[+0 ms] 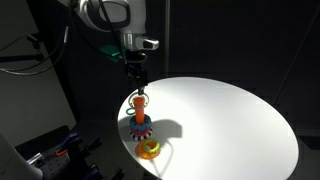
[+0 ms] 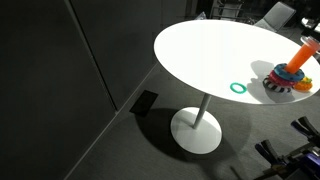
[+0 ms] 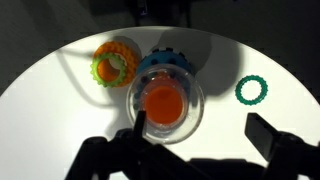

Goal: Pick up the clear ring and put it on the ring holder

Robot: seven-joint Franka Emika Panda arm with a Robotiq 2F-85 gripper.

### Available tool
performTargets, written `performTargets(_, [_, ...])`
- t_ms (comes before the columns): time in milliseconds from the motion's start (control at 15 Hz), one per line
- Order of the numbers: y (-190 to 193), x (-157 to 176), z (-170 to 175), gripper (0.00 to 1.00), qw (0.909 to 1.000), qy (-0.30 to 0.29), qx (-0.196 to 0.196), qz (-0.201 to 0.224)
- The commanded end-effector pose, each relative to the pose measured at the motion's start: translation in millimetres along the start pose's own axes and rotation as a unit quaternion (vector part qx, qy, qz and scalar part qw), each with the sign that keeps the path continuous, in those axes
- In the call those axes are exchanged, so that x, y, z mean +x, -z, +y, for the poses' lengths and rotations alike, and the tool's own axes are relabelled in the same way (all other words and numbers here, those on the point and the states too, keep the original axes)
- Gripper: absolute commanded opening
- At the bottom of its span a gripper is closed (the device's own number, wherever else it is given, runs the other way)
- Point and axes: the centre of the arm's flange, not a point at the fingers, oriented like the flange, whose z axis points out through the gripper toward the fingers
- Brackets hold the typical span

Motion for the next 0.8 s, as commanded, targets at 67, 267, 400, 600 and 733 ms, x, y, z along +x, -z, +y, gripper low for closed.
performTargets(67, [1.7, -5.4, -3.9, 1.0, 0.9995, -0.006, 0.03, 0.002])
performTargets(267, [-1.8, -6.2, -6.8, 1.0, 0.9992, -0.005, 0.04, 0.002])
performTargets(400, [-3.2, -6.5, -9.4, 1.0, 0.9989, -0.002, 0.046, 0.004])
performTargets(600, [-5.7, -5.8, -13.2, 1.0, 0.9984, 0.003, 0.056, 0.005])
performTargets(733, [-8.5, -5.2, -15.4, 1.0, 0.9981, 0.005, 0.061, 0.003])
